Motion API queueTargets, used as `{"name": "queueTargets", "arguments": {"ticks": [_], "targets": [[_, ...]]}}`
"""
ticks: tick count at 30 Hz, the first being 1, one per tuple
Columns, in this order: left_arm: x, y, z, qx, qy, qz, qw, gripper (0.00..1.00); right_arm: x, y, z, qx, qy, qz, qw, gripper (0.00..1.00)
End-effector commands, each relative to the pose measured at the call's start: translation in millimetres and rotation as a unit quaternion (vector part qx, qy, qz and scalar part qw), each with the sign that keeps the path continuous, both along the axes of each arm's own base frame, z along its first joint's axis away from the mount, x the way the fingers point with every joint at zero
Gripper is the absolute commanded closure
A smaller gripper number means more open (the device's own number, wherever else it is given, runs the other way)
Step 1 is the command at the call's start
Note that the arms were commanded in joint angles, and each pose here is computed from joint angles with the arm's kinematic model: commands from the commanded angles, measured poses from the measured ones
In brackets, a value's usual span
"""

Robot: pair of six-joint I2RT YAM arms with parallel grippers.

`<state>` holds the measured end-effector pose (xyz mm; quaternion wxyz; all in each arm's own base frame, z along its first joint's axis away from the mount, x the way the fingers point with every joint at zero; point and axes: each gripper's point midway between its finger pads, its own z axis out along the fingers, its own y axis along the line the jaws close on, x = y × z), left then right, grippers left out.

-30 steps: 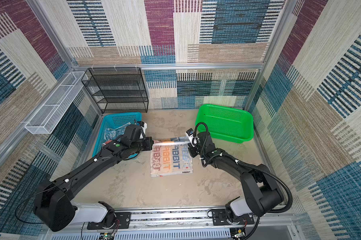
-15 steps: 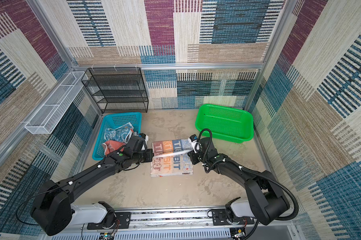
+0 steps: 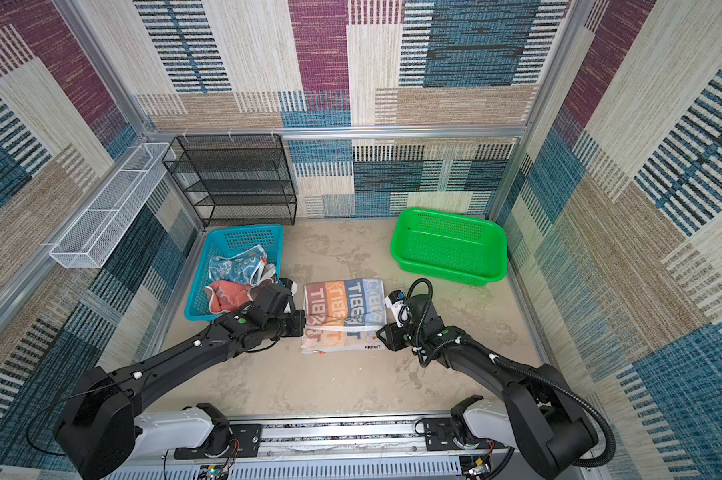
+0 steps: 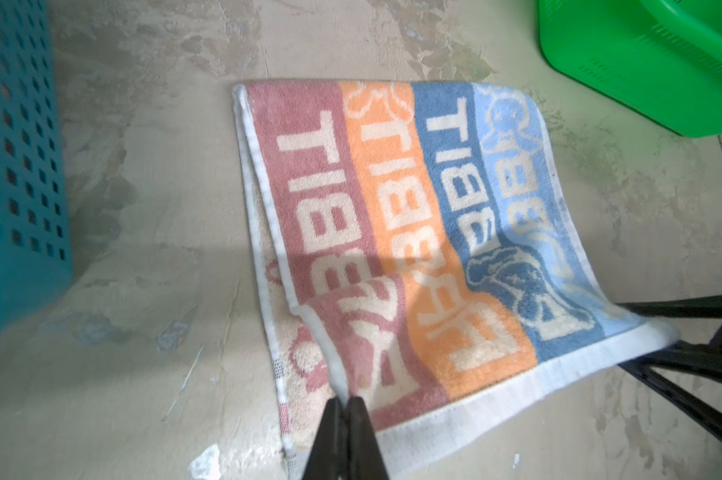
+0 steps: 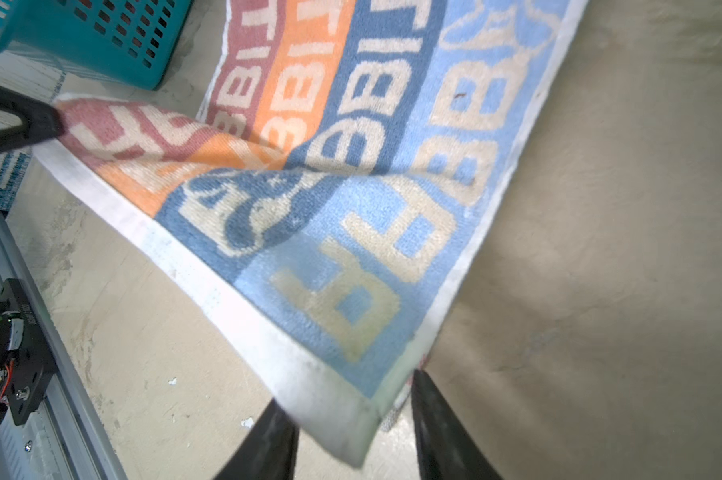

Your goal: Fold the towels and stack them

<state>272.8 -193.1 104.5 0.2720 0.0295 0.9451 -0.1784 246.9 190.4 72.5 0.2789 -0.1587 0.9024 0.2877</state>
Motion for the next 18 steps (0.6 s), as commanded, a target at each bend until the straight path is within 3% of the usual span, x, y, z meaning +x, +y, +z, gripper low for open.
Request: {"name": "queueTargets", "arguments": {"ticks": [1, 6, 10, 13, 14, 16, 18], "targets": [[-4.9, -1.3, -0.1, -0.012, -0.001, 0.006, 1.000, 1.00, 6.7, 3.5, 19.5, 0.027, -0.016, -0.018, 0.999, 0.46], [-18.2, 0.8, -9.4, -0.014, 0.010, 0.017, 1.000, 1.00, 17.7, 6.6, 51.7, 0.054, -0.051, -0.033, 0.997, 0.38], [-26.3, 4.0, -15.6, -0.013, 0.017, 0.020, 1.000, 0.91, 20.9, 8.5, 63.4, 0.064, -0.053, -0.038, 0.996, 0.28], [-29.6, 5.8, -15.1, -0.013, 0.017, 0.020, 1.000, 0.69, 24.6, 7.1, 64.2, 0.061, -0.057, -0.046, 0.995, 0.28], [-30.6, 5.9, -14.2, -0.013, 0.017, 0.018, 1.000, 0.56, 26.0, 6.7, 63.7, 0.061, -0.056, -0.050, 0.995, 0.28], [-32.4, 7.7, -10.2, -0.012, 0.012, 0.015, 1.000, 0.39, 31.5, 3.8, 60.0, 0.056, -0.053, -0.067, 0.995, 0.28], [-34.8, 11.5, -7.7, -0.006, 0.008, 0.014, 1.000, 0.31, 38.4, 1.2, 53.8, 0.045, -0.044, -0.085, 0.994, 0.28]]}}
